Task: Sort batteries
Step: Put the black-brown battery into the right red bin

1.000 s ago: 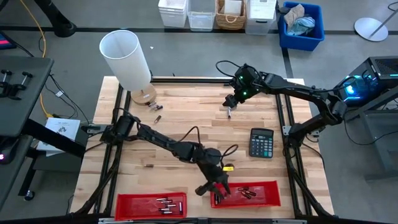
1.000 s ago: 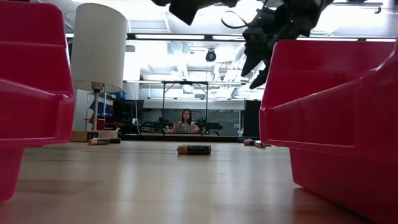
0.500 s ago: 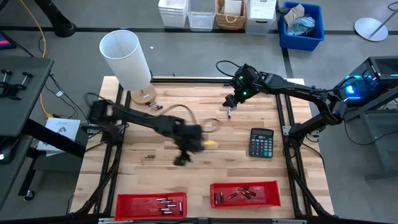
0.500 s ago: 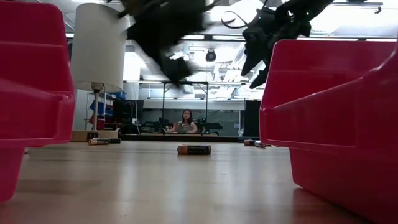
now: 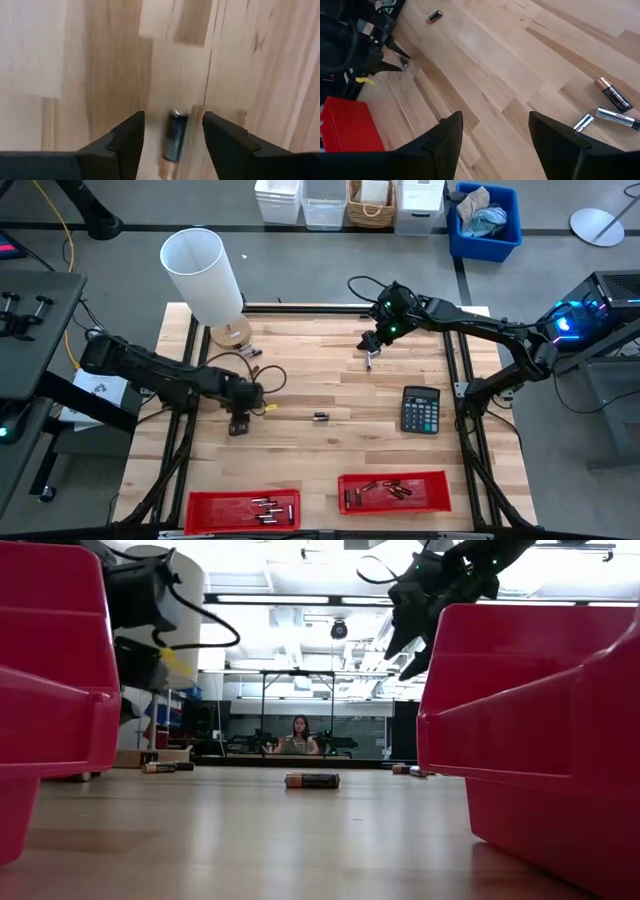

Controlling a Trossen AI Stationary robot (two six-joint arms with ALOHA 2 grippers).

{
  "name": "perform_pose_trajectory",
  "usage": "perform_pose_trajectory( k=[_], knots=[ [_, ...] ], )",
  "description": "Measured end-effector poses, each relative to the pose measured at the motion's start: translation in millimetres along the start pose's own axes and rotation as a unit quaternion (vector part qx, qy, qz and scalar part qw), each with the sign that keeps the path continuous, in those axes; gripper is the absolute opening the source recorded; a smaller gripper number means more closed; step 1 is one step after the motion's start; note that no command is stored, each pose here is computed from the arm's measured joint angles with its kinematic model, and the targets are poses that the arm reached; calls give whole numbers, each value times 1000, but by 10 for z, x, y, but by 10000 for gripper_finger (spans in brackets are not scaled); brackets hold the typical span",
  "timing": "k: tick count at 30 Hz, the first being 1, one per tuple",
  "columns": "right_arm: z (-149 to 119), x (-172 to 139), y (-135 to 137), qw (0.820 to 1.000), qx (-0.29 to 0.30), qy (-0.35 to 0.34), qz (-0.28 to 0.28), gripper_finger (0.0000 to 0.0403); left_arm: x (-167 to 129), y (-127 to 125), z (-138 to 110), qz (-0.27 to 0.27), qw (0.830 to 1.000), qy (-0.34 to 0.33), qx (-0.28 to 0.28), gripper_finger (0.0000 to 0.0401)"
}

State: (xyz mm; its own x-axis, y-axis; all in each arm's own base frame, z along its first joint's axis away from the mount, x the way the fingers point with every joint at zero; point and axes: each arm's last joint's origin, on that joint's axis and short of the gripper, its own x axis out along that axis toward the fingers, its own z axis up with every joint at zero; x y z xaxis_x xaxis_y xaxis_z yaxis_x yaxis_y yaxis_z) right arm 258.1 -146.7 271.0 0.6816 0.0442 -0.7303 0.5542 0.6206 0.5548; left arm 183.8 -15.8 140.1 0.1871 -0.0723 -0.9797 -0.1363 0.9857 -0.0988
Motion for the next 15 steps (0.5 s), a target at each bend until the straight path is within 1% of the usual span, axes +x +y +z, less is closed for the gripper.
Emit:
perform_pose_trajectory(
  k=[3,5,8,10,12,15],
  knots=[
    [2,0,1,1000,-1,-1,0,222,23,4,-7,3,1000,6,3,188],
    [2,0,1,1000,-1,-1,0,222,57,11,2,20,1000,13,3,188],
    [2,0,1,1000,-2,-1,0,222,137,39,12,29,999,38,-9,187],
    [2,0,2,1000,-3,-1,0,222,184,60,29,31,998,51,-14,179],
    [2,0,1,1000,-3,-2,0,222,211,70,41,33,998,59,-15,158],
    [3,0,0,1000,-3,-2,-1,222,210,76,43,38,997,61,-13,97]
  ],
)
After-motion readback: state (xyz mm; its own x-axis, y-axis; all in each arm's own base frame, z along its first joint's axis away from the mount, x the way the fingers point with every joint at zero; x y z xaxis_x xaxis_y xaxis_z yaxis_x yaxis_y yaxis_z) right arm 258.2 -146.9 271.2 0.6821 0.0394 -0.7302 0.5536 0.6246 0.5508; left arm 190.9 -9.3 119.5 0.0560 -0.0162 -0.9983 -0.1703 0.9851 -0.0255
